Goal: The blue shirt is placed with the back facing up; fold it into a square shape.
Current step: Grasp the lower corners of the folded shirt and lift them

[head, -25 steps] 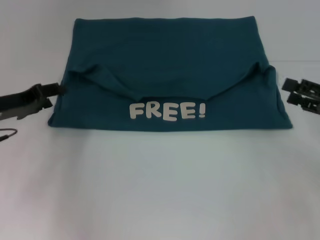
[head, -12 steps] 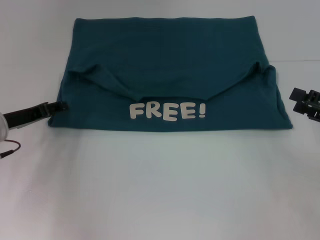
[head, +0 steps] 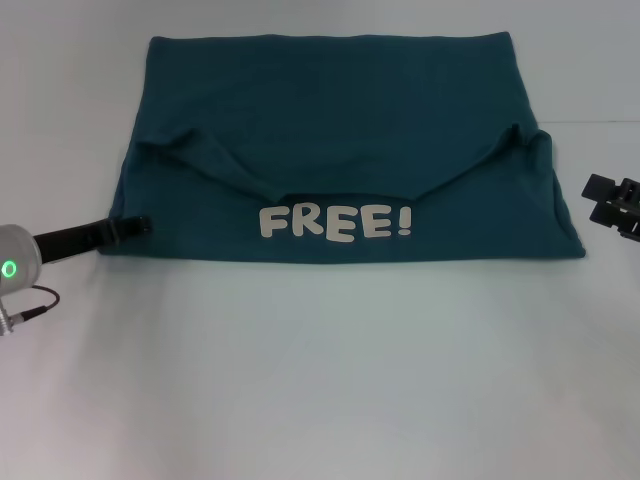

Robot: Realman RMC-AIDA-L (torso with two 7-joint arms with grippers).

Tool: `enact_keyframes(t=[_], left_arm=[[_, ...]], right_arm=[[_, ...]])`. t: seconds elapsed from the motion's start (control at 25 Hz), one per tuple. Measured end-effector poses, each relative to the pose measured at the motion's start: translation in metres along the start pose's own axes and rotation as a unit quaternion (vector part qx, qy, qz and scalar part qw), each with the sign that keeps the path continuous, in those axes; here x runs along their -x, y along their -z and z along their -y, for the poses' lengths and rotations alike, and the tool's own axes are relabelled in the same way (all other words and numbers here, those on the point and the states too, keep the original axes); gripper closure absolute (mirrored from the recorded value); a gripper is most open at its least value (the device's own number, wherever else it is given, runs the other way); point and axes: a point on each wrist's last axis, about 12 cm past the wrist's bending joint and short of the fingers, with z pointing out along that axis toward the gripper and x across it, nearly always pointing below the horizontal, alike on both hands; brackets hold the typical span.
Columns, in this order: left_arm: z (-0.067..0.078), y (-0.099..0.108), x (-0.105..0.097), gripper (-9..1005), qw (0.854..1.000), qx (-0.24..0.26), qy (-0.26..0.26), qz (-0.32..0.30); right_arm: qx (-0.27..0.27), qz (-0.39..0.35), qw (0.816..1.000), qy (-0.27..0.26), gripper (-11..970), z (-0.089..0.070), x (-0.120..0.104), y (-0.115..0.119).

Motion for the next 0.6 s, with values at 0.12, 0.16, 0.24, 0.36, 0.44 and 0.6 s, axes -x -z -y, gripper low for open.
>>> enact_keyframes(t=[0.12, 0.16, 0.24, 0.36, 0.44, 0.6], left_arm=[[0.0033, -0.0014, -0.0016, 351, 1.0, -0.004, -0.001, -0.004], [0.0031, -0.0008, -0.0021, 351, 1.0, -0.004, 0.001, -0.003], [0.0025, 0.0003, -0.0024, 351, 1.0, -0.004, 0.003, -0.001], [0.0024, 0.0005, -0.0031, 406, 1.0, -0.004, 0.003, -0.002], [0.0017, 0.0008, -0.0034, 460, 1.0, -0.003, 0.004, -0.002], [0.0014, 0.0014, -0.0023, 588, 1.0, -0.004, 0.004, 0.001]], right_arm=[[-0.001, 0.003, 1.0, -0.002, 185, 0.0003, 0.0005, 0.001], [-0.001, 0.004, 1.0, -0.002, 187, 0.0004, 0.0004, 0.0013], [-0.001, 0.004, 1.0, -0.004, 190, 0.0007, 0.0001, 0.0019], [-0.002, 0.005, 1.0, -0.005, 195, 0.001, 0.0002, 0.0028], [-0.002, 0.005, 1.0, -0.006, 198, 0.0011, 0.0002, 0.0029], [-0.002, 0.004, 1.0, -0.005, 205, 0.0008, 0.001, 0.0026]])
